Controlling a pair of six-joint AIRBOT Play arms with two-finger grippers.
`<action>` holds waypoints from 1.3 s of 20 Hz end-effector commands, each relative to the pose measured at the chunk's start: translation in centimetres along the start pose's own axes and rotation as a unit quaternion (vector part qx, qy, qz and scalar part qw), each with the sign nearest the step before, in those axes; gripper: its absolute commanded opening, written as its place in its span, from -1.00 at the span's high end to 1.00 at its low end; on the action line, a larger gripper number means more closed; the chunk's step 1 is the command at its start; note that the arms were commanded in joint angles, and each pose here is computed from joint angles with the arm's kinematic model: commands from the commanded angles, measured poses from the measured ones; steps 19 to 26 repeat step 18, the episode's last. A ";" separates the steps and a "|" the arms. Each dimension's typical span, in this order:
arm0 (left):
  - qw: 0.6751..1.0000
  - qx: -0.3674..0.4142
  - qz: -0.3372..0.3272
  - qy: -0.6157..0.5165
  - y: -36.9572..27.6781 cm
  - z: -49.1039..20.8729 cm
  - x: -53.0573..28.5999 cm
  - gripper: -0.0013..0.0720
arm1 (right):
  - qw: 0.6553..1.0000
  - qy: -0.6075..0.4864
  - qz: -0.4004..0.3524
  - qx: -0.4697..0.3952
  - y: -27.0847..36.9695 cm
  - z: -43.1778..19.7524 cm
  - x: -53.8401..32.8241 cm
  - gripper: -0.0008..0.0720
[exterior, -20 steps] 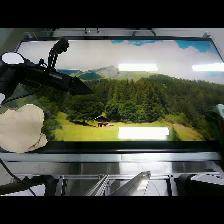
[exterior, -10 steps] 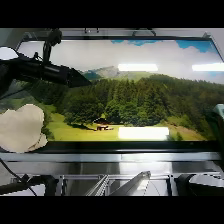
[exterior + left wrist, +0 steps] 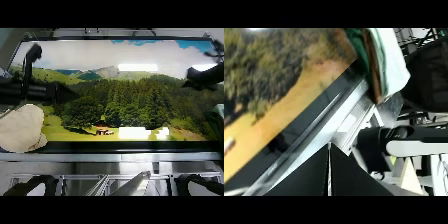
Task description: Fold the shirts.
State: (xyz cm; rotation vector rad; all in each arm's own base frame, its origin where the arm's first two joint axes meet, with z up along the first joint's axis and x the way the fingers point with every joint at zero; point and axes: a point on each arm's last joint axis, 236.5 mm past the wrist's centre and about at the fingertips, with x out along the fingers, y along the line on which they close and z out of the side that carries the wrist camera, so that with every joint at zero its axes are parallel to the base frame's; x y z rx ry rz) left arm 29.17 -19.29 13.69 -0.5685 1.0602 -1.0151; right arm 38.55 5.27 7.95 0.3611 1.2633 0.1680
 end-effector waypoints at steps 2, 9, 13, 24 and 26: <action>0.996 -0.045 0.068 0.023 4.2 -9.1 1.2 0.90 | 0.989 0.036 0.038 -0.136 9.0 -9.1 4.7 0.93; 0.995 -0.058 0.079 0.010 4.9 -12.6 1.9 0.90 | 0.988 0.042 0.075 -0.130 10.2 -14.0 7.1 0.93; 0.995 -0.058 0.079 0.010 4.9 -12.6 1.9 0.91 | 0.988 0.052 0.075 -0.128 10.1 -14.4 7.1 0.93; 0.995 -0.060 0.079 0.010 4.9 -12.6 1.9 0.91 | 0.988 0.053 0.075 -0.128 10.1 -14.4 7.1 0.93; 0.995 -0.060 0.079 0.010 4.9 -12.6 1.9 0.91 | 0.988 0.053 0.075 -0.128 10.1 -14.4 7.1 0.93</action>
